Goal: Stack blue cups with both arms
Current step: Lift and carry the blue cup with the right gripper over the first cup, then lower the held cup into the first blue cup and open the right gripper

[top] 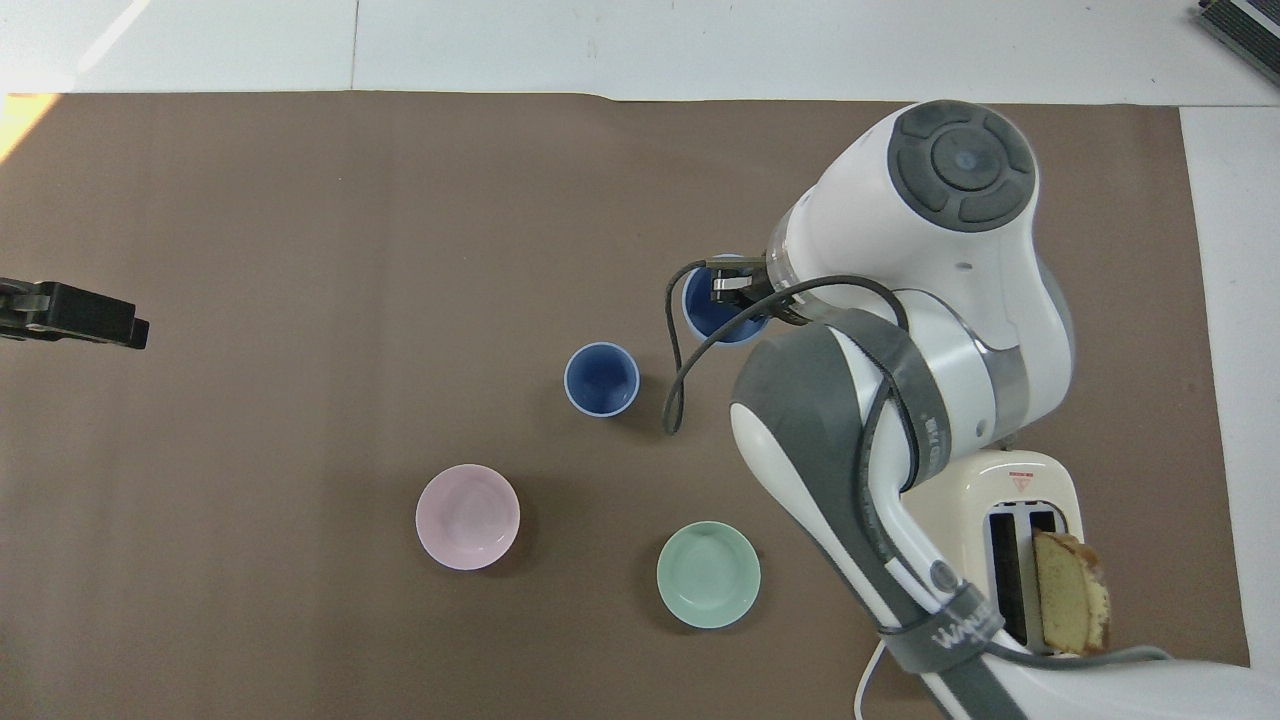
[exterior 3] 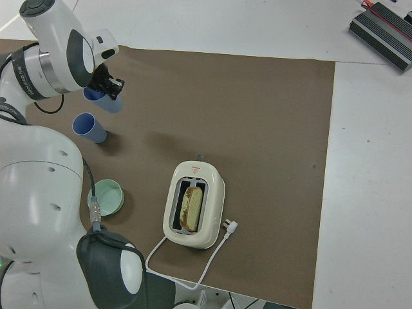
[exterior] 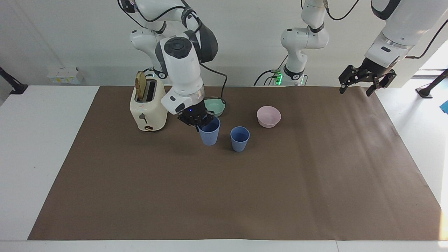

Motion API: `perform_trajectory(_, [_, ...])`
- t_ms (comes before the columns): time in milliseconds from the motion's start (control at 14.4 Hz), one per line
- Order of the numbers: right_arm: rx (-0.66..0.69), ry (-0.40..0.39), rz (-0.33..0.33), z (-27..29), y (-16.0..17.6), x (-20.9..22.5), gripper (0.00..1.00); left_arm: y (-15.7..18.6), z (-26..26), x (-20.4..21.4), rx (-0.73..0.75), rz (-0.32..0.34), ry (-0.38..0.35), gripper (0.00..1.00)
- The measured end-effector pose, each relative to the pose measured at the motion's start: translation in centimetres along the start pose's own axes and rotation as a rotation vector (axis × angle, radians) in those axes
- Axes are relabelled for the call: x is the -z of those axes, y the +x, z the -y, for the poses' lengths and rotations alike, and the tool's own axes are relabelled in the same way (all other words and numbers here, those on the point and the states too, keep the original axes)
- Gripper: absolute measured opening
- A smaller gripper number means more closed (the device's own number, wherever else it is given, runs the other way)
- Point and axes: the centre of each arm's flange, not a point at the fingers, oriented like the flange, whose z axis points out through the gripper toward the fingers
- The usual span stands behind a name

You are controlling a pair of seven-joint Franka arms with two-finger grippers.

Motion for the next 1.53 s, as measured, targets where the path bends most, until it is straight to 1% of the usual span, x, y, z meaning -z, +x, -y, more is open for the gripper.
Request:
perform_trajectory(208, [-0.010, 0.023, -0.020, 3.8, -1.1, 0.9, 0.04, 0.0, 0.0, 0.0, 0.000, 0.000, 0.000, 1.00])
perform_trajectory(416, [0.005, 0.050, -0.006, 6.6, -2.6, 0.9, 0.04, 0.0, 0.0, 0.0, 0.000, 0.000, 0.000, 1.00])
perform_trajectory(555, [0.017, 0.053, 0.004, 7.7, -3.3, 0.4, 0.04, 0.0, 0.0, 0.0, 0.000, 0.000, 0.000, 1.00])
perform_trajectory(1041, [0.016, 0.041, 0.049, 8.3, -3.3, -2.6, 0.04, 0.0, 0.0, 0.0, 0.000, 0.000, 0.000, 1.00])
perform_trajectory(1318, [0.031, 0.021, 0.079, 9.0, -4.3, -5.3, 0.04, 0.0, 0.0, 0.0, 0.000, 0.000, 0.000, 1.00])
perform_trajectory(1527, [0.030, 0.013, 0.091, 8.8, -4.5, -6.6, 0.04, 0.0, 0.0, 0.0, 0.000, 0.000, 0.000, 1.00])
